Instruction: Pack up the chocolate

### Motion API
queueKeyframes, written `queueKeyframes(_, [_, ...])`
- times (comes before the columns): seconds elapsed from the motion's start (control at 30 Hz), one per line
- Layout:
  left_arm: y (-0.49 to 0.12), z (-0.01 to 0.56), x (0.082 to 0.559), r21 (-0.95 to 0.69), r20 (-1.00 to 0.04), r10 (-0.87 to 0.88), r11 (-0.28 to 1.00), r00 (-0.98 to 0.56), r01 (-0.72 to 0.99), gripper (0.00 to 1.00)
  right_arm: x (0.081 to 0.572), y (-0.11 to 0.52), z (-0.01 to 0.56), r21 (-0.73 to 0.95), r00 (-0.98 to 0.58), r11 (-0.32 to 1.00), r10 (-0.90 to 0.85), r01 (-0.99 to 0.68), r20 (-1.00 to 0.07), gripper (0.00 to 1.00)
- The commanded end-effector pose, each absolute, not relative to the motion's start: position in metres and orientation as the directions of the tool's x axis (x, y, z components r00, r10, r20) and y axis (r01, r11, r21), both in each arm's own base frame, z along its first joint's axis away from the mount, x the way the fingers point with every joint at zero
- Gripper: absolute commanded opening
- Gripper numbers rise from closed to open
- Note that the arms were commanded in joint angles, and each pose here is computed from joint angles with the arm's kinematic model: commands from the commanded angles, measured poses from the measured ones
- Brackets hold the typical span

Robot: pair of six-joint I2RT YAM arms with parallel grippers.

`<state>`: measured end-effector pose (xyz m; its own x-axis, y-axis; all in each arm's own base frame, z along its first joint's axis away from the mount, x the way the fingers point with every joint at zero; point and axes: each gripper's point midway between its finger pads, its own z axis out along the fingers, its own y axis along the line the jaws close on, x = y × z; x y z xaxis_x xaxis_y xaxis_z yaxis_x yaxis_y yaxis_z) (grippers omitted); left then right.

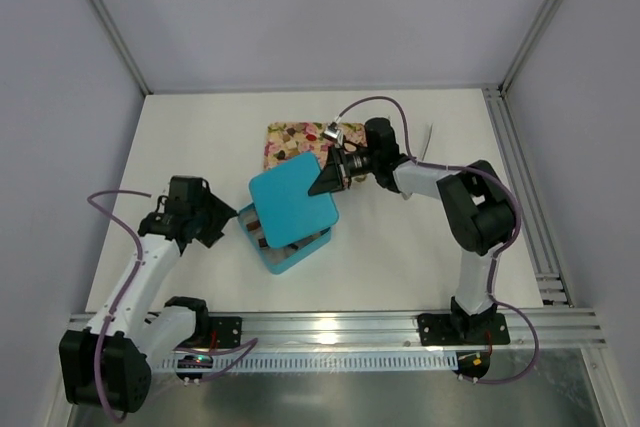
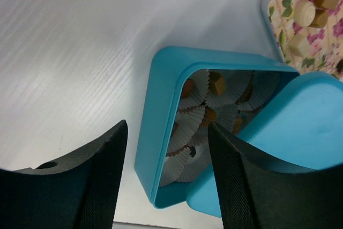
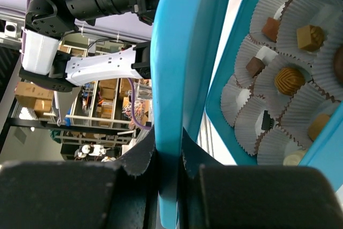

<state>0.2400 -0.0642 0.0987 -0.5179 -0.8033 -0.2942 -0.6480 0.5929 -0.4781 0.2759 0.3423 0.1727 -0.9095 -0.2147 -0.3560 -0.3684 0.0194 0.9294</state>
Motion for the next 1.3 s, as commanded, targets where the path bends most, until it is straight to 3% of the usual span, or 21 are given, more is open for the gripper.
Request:
queueKeyframes(0.0, [-0.064,0.114,0.247,-0.537,-0.313,-0.821,0.568,-0.478,-0.624,0.62,0.282,0.347,0.195,0.889,-0.859,-0.07,-0.232,-0.453,-0.456,0.04])
queueKeyframes(0.13, [-0.074,0.118,0.25,-0.594,-0.297,-0.818,0.562,-0.493,-0.575,0.77,0.281,0.353,0.189,0.897,-0.86,-0.079,-0.258,-0.435,-0.44,0.04])
queueKeyframes(0.33, [-0.091,0.123,0.259,-0.679,-0.279,-0.804,0.552,-0.525,-0.484,0.89,0.279,0.363,0.176,0.912,-0.863,-0.083,-0.296,-0.403,-0.408,0.04])
queueKeyframes(0.7, [-0.102,0.114,0.262,-0.708,-0.258,-0.786,0.55,-0.562,-0.443,0.95,0.283,0.367,0.171,0.928,-0.874,-0.085,-0.316,-0.362,-0.369,0.04])
queueKeyframes(0.87, [-0.095,0.113,0.263,-0.699,-0.265,-0.809,0.536,-0.525,-0.474,0.89,0.29,0.359,0.168,0.933,-0.893,-0.049,-0.276,-0.358,-0.357,0.04])
queueKeyframes(1.1, [-0.075,0.106,0.257,-0.587,-0.307,-0.805,0.581,-0.508,-0.564,0.67,0.307,0.321,0.193,0.931,-0.921,-0.037,-0.134,-0.363,-0.365,0.04])
queueKeyframes(1.27, [-0.074,0.101,0.262,-0.548,-0.302,-0.793,0.599,-0.529,-0.584,0.61,0.31,0.309,0.201,0.92,-0.916,-0.01,-0.09,-0.393,-0.392,0.04])
